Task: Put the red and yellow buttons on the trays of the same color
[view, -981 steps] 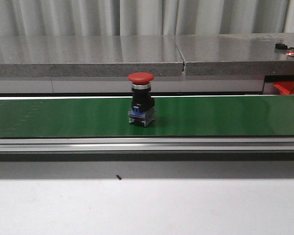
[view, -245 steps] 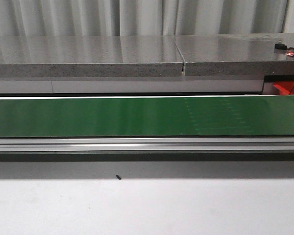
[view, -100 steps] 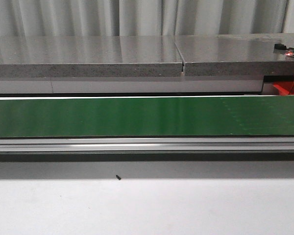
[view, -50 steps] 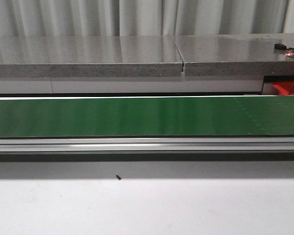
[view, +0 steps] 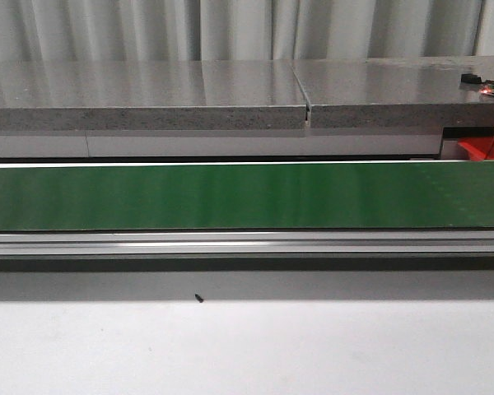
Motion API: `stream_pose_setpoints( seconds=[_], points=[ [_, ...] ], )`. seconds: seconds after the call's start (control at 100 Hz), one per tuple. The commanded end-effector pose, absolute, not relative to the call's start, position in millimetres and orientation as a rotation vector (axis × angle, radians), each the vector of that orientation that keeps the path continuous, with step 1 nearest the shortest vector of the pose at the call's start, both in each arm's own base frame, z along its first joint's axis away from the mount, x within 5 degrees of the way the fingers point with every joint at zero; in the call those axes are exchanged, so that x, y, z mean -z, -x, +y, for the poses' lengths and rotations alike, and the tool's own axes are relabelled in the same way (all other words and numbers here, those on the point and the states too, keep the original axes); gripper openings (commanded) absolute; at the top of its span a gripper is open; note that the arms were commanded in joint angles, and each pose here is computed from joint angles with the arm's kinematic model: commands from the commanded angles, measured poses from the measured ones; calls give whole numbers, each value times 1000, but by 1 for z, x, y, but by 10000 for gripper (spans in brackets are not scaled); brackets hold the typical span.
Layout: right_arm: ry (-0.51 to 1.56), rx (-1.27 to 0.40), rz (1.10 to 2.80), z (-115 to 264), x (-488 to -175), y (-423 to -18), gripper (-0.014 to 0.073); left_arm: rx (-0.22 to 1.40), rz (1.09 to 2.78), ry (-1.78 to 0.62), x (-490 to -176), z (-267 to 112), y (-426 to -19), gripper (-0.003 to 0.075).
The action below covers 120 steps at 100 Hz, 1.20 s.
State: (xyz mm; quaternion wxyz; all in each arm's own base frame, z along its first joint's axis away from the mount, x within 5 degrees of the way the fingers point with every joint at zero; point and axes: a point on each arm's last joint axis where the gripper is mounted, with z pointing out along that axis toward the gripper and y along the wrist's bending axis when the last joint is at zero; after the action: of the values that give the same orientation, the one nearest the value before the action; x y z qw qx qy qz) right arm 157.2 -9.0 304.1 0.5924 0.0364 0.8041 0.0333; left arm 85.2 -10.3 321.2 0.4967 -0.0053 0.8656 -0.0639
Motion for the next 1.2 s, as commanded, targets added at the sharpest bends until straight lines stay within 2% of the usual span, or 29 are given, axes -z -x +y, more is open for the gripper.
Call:
stream_pose_setpoints(
  seconds=[0.0,0.59,1.03,1.19],
  points=[
    [-113,-42,1767,-12,-319,-152,-63,176,2010,15,-334,-11,-88,-19],
    [-59,-59,1630,0,-307,-93,-63,176,2010,15,-334,-11,-88,-19],
    [-94,12,1653,-4,-281,-77,-63,176,2010,15,-334,-11,-88,-19],
    [-109,38,1550,-7,-274,-74,-63,176,2010,15,-334,-11,-88,-19]
  ],
)
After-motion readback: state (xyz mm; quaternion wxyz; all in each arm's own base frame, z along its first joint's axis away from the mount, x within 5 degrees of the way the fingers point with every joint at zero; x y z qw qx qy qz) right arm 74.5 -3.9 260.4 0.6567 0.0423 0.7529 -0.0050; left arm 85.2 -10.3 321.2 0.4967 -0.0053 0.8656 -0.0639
